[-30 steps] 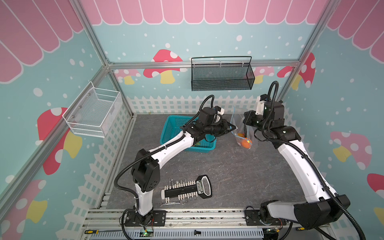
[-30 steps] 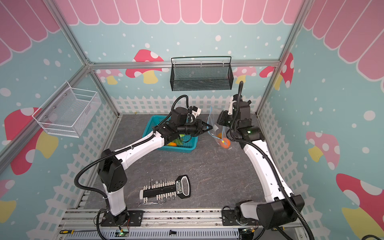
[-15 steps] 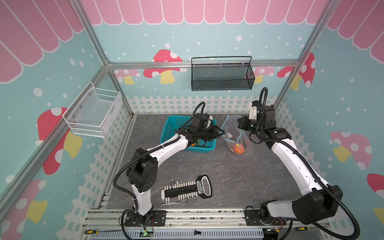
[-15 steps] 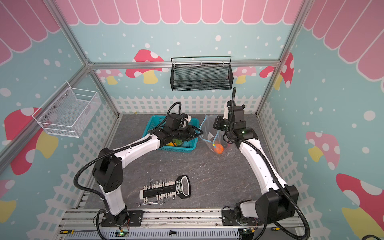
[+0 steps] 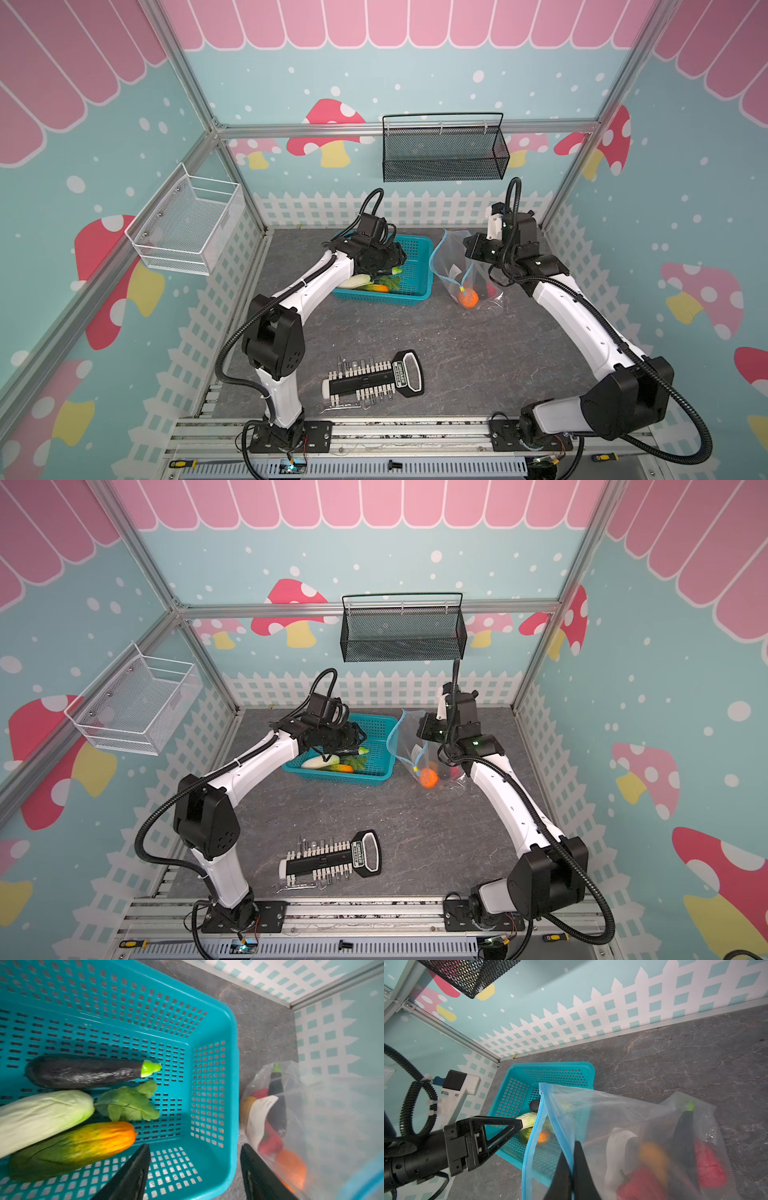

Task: Place the food in the zip-top bag and seal the zipper
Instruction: 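Move the left gripper back over the basket toward the large dark eggplant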

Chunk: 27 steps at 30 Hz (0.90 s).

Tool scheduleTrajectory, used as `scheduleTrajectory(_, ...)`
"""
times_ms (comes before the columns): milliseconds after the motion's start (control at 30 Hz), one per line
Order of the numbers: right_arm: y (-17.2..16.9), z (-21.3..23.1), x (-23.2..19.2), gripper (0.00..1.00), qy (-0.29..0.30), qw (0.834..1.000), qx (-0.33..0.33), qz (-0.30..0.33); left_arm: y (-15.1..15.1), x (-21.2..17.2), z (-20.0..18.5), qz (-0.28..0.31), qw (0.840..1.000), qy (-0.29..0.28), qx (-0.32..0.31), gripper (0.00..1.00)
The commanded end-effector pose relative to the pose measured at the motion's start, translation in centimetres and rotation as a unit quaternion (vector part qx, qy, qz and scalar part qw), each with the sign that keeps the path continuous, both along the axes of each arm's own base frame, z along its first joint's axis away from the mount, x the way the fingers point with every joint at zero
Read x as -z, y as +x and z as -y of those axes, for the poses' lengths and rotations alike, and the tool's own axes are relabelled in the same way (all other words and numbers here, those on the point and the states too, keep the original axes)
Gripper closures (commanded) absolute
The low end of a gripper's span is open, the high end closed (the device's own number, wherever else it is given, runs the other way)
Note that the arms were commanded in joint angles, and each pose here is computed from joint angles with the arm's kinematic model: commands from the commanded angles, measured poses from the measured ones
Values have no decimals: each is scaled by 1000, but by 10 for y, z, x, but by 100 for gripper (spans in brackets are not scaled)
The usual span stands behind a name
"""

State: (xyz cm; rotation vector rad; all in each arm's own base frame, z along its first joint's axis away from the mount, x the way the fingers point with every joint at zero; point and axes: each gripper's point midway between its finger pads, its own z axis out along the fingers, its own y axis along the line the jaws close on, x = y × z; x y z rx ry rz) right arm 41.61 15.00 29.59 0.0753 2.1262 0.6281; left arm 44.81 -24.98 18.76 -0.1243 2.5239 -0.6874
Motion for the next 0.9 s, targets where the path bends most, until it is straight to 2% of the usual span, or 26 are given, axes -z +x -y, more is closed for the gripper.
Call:
scheduleTrajectory(0, 5, -5, 5, 99, 2, 1000, -5, 1, 2, 36, -23, -45, 997, 57, -6, 29)
scheduleTrajectory(200, 7, -7, 11, 98, 1, 1000, -8, -2, 23, 61, -18, -64, 995, 74, -11, 28)
scheduleTrajectory(233, 7, -7, 13, 99, 1, 1000, -9, -3, 32, 66, -29, -68, 995, 75, -26, 28)
scheduleTrajectory(533, 10, -11, 25, 99, 2, 1000, -18, -12, 66, 94, -42, -83, 992, 71, -62, 27)
scheduleTrajectory(733, 11, -13, 29, 99, 3, 1000, -19, -15, 70, 103, -47, -92, 990, 72, -73, 27)
scheduleTrajectory(867, 11, -13, 30, 99, 2, 1000, -20, -16, 64, 100, -66, -89, 989, 76, -94, 27)
